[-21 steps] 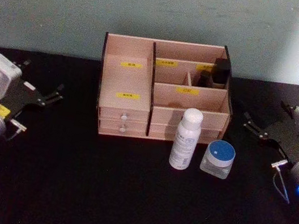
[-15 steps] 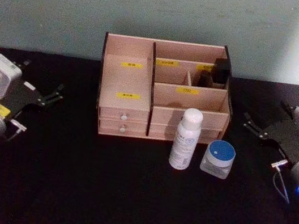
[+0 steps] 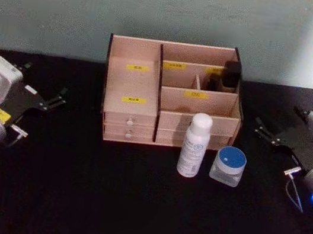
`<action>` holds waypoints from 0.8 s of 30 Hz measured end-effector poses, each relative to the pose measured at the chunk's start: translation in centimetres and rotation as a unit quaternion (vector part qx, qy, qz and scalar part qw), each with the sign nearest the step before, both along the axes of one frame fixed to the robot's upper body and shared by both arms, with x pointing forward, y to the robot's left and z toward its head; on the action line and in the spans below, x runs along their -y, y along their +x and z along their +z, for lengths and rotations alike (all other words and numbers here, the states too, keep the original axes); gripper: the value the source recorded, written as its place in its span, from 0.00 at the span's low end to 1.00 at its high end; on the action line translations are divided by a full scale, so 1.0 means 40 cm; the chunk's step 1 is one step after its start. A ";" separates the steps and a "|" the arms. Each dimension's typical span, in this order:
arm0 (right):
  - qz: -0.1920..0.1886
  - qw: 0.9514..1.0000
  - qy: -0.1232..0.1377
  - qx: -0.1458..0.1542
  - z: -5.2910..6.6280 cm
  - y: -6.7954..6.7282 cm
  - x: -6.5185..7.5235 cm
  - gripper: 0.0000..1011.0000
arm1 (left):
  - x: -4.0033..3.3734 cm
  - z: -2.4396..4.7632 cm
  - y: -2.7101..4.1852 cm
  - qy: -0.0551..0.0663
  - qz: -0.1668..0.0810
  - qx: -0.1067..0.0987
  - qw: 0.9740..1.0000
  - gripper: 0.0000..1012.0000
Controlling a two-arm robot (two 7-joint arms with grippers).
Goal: Pick up the facial cleanser and watermelon frost from the table and place them into the tiered storage box.
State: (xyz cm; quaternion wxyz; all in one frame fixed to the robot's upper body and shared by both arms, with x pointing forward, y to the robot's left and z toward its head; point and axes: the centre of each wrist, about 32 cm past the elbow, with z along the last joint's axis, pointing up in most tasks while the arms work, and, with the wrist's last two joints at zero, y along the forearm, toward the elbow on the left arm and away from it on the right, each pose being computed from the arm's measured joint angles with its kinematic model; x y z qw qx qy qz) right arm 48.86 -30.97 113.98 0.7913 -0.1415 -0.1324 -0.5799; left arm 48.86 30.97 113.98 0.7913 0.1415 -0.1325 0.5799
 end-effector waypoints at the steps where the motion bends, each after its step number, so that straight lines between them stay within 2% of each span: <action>1: 0.000 1.000 0.000 0.000 0.000 0.000 0.000 0.99 | 0.000 0.000 0.000 0.000 0.000 0.000 1.000 0.99; 24: 0.000 1.000 0.000 0.000 0.000 0.000 0.000 0.99 | 0.000 0.000 0.000 0.000 0.000 0.000 1.000 0.99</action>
